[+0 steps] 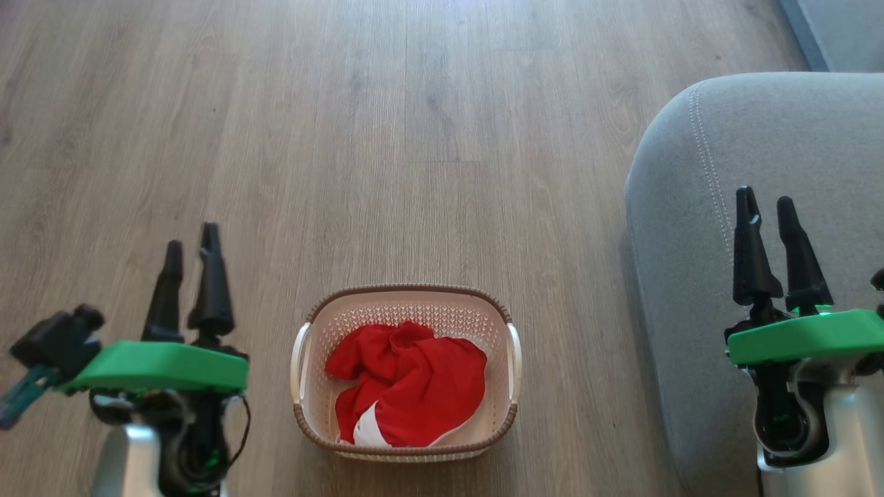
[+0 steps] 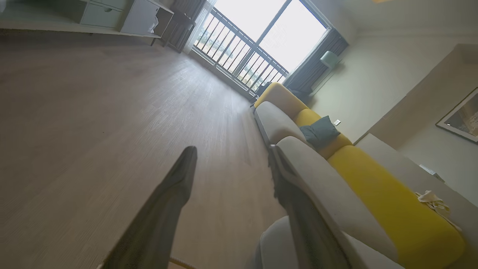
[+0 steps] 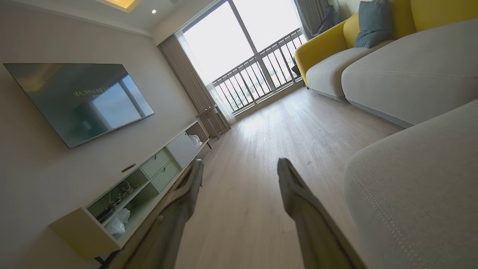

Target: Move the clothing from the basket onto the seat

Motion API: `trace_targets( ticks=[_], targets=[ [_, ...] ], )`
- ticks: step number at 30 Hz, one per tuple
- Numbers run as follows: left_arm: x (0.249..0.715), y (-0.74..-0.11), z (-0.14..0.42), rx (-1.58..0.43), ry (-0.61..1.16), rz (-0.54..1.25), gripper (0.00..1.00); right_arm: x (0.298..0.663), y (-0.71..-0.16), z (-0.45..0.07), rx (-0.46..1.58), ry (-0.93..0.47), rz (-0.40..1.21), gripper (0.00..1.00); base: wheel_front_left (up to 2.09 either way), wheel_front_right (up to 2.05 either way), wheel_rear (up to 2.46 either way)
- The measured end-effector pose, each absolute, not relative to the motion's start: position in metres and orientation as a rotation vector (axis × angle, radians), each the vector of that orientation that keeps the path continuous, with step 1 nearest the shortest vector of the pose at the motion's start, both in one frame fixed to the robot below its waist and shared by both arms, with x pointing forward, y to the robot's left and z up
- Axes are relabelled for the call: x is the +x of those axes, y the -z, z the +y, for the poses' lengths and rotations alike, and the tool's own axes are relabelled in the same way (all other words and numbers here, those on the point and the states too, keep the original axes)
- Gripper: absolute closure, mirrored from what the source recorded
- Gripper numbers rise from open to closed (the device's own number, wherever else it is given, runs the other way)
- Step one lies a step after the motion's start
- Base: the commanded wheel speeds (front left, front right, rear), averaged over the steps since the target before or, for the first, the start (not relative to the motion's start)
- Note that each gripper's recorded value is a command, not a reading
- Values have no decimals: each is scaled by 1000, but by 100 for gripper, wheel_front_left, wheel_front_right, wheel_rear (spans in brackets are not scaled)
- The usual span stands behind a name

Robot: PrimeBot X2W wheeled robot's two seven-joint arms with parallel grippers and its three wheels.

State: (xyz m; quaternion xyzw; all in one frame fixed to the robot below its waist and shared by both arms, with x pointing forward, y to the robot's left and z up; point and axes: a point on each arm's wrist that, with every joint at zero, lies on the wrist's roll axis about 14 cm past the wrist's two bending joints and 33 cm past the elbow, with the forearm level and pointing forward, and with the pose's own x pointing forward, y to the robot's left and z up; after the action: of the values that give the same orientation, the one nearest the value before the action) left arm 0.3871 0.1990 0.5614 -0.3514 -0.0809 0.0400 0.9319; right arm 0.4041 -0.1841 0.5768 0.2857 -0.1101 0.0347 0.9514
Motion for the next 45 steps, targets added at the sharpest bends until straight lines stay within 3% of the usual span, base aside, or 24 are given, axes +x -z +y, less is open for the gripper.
trace_targets(
  ticks=[21, 33, 45],
  targets=[
    [385, -552, 153, -325, -26, -127, 0, 402, -589, -166, 245, -111, -274, 0, 0, 0, 0],
    [386, -600, 152, -163, -73, -298, 0, 401, -608, -153, 111, -147, -348, 0, 0, 0, 0],
    [383, -558, 131, -109, 8, -193, 0, 402, -581, -151, 27, -148, -281, 0, 0, 0, 0]
  ],
)
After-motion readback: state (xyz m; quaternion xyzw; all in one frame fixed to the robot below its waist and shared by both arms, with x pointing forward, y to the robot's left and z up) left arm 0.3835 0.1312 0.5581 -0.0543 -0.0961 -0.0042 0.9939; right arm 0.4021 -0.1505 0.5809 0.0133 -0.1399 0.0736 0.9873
